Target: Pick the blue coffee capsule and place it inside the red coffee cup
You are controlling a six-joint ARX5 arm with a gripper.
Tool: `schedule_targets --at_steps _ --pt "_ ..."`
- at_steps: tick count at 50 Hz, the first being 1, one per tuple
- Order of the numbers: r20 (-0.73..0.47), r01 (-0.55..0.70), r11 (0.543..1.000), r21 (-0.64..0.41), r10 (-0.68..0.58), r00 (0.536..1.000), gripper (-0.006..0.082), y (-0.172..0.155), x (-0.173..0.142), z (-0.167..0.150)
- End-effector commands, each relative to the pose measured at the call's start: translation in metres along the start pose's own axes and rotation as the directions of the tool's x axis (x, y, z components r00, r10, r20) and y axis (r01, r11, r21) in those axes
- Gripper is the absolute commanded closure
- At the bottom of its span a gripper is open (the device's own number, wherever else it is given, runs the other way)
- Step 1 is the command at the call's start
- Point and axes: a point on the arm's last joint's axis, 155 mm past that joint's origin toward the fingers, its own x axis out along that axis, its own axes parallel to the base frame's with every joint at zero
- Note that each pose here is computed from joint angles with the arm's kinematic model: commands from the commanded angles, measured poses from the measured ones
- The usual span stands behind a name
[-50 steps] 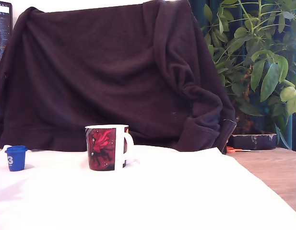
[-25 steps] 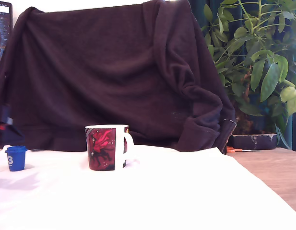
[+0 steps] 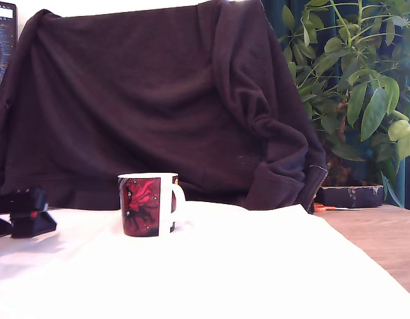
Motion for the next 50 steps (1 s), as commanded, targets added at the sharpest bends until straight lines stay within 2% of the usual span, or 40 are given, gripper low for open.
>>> schedule_targets --at_steps 1,7,13,21,28,35,42,50 --pt "-0.002 -0.003 1.0 0.013 0.003 1.0 0.0155 0.001 0.003 -0.002" --pt "0.001 -0.016 1.0 0.021 0.016 1.0 0.0271 0.005 0.004 0.0" --pt "-0.012 -0.022 0.999 0.043 0.023 1.0 0.0501 0.008 0.003 -0.003" --pt "-0.025 -0.039 0.999 0.035 0.04 0.999 0.0649 0.015 0.003 -0.006" --pt "-0.012 -0.047 0.998 0.032 0.047 0.999 0.0663 0.018 0.003 -0.003" --pt "0.072 -0.019 1.0 0.017 0.017 0.997 0.0663 0.012 0.002 0.019" --pt "0.179 0.116 0.99 -0.079 -0.101 0.979 0.0663 -0.013 -0.001 0.048" --pt "0.254 0.293 0.949 -0.117 -0.257 0.933 0.0663 -0.055 -0.004 0.073"
